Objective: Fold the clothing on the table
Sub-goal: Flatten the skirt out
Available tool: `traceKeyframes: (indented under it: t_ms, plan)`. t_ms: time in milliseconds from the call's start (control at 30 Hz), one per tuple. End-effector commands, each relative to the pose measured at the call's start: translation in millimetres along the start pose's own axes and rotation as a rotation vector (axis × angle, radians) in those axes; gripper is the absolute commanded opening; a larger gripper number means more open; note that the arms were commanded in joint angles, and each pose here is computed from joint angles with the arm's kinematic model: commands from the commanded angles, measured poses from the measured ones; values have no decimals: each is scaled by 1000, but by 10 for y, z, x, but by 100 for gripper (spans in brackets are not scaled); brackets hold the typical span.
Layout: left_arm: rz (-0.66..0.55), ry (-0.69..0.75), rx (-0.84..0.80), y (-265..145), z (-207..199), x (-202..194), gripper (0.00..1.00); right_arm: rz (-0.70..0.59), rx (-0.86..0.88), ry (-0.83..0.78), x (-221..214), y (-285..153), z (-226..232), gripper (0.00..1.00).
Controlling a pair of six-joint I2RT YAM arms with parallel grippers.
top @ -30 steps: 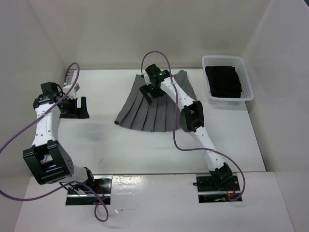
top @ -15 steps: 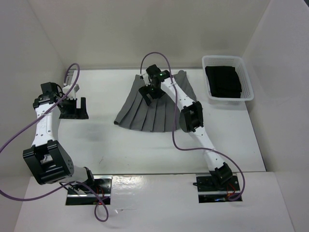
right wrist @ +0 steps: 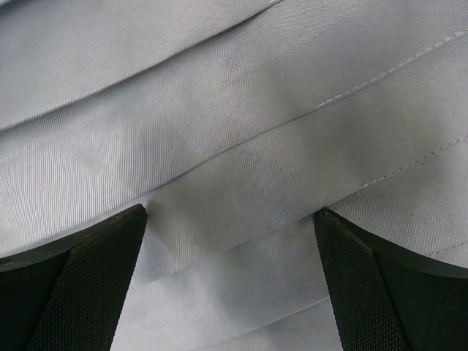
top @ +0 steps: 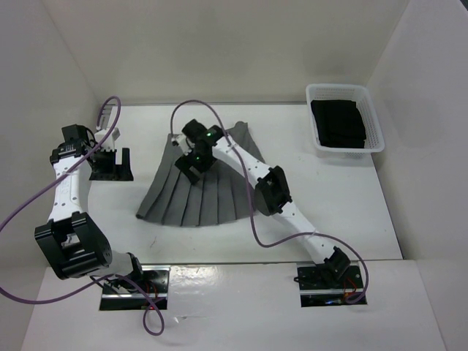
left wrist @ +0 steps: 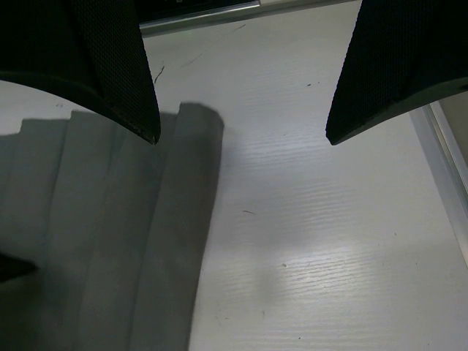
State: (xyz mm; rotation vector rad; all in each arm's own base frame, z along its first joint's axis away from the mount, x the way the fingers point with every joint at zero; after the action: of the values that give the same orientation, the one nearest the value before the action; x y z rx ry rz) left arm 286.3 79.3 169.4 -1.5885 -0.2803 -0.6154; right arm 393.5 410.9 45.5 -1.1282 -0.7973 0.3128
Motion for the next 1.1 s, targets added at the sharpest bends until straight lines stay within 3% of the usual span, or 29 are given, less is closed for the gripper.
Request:
traceKeyframes:
  t_ms: [0, 167, 367, 433, 567, 600, 633, 867, 1067]
  plan:
    - [-21, 29, 17, -106, 6, 23, 100, 87, 63, -45, -226, 129, 464, 99]
    - [-21, 29, 17, -106, 6, 23, 100, -47, -9, -43, 128, -252, 357, 99]
    - [-33, 17, -67, -9, -85, 48, 100, -287, -47, -1, 596, -1576, 34, 99]
    - [-32, 38, -93, 63, -151, 88, 100, -331, -68, 20, 584, -1992, -157, 99]
    - [-30, 55, -155, 258, -260, 160, 100, -256, -138, 131, 173, -2160, -804, 97]
    - [-27, 49, -179, 319, -302, 174, 100, -299, -167, 141, 160, -2320, -887, 95]
    - [-28, 36, -200, 340, -330, 177, 100, -204, -177, 179, -156, -2084, -1001, 92]
    - [-48, 15, -237, 404, -348, 257, 100, 23, -193, 231, -1335, -1665, -1040, 66]
    - [-48, 15, -237, 404, -348, 258, 100, 107, -172, 240, -1904, -1482, -988, 60]
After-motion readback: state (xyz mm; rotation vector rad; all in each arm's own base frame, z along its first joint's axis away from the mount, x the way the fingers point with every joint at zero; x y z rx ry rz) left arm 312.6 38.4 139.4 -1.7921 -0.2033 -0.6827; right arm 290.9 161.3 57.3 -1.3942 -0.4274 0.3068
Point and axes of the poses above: each gripper's point midway between its finger pads, its own y axis out along the fingers, its own z axis along the line the jaws close on, x = y × z, the point moved 2 cm from there along -y, back along the fingers, and after that the axes turned 11 degrees about y, right-handed, at the moved point
